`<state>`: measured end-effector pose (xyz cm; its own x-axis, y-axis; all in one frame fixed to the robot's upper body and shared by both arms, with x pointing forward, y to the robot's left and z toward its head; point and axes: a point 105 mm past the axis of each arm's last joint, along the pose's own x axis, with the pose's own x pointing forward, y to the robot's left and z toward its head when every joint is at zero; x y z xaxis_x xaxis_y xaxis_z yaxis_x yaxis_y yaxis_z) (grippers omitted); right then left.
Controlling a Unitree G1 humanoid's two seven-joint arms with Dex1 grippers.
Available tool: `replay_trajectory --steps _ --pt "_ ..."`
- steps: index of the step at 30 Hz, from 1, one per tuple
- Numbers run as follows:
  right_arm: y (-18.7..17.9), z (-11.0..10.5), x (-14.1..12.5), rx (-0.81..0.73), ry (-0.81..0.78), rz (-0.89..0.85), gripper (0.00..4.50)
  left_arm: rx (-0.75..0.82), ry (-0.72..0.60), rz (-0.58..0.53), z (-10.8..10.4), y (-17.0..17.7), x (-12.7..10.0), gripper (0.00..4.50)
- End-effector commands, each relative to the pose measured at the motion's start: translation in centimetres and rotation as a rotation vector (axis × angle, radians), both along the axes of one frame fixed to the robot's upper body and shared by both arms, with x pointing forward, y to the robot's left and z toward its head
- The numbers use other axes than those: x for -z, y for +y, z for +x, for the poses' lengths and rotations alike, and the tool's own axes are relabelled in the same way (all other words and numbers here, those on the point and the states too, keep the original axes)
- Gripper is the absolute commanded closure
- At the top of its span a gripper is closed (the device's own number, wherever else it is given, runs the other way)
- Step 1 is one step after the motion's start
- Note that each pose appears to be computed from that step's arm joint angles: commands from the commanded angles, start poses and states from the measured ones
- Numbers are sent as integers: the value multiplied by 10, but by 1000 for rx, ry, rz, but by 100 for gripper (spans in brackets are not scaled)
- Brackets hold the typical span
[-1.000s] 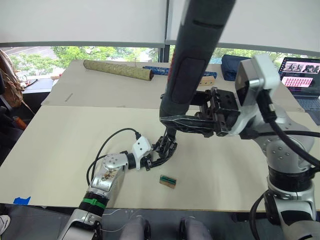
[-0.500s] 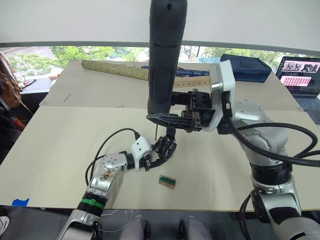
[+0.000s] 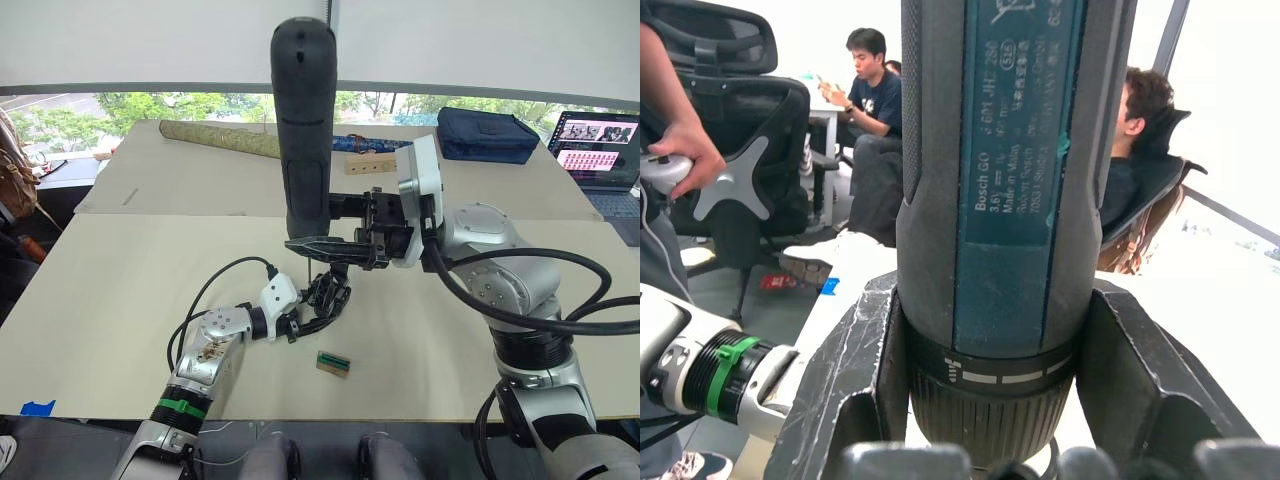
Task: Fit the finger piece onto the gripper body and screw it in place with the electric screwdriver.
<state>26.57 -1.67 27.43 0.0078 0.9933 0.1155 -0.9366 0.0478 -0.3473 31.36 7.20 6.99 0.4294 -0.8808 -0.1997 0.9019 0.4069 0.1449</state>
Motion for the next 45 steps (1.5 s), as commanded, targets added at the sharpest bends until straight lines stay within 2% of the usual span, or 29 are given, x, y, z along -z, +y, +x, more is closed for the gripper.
replay_trajectory --steps 1,23,45 --pt "1 -6 -8 -16 -39 27 260 23 105 48 -12 0 26 213" --pt "7 0 9 7 -33 -34 260 27 123 58 -13 3 28 213" --pt "9 3 14 9 -53 -39 260 23 132 56 -15 4 30 213"
